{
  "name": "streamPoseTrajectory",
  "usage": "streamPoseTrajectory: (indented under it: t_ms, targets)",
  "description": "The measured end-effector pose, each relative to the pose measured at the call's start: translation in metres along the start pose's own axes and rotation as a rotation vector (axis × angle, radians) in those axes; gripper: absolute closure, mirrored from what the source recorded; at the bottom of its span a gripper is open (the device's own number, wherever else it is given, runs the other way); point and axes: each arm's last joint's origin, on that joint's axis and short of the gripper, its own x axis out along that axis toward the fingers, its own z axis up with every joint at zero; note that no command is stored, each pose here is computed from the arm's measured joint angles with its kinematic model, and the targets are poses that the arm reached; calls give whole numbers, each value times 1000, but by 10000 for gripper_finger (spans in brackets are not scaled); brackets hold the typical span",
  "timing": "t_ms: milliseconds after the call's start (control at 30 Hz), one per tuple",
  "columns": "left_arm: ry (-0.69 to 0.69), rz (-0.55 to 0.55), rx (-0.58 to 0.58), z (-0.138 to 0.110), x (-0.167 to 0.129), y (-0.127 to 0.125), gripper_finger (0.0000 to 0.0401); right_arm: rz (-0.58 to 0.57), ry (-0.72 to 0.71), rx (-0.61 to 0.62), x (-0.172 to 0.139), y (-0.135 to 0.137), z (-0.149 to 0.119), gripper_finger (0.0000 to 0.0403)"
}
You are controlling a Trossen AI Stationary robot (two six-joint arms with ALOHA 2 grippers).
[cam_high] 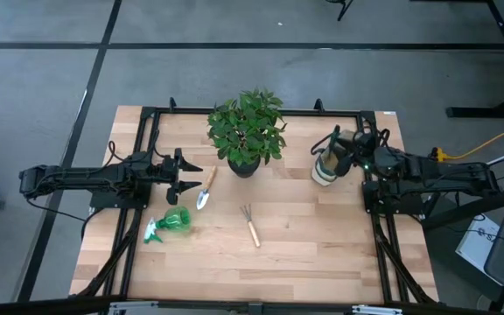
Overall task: Pick & Place Garden tools in Gardening bag
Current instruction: Put the green pruning shear into the white gardening bag, then adjust the white gardening bag
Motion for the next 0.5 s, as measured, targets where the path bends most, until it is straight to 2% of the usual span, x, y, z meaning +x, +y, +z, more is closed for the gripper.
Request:
streamPoseTrajectory:
  t_ms: [133, 333, 500]
  targets:
    - [0, 0, 0, 0, 0, 0, 177, 18, 97, 39, -7, -1, 4, 217]
    - [0, 0, 0, 0, 0, 0, 177, -68, 226, 117, -26, -10, 16, 217]
    - [0, 0, 0, 0, 0, 0, 177, -5, 283, 155, -37, -9, 28, 217]
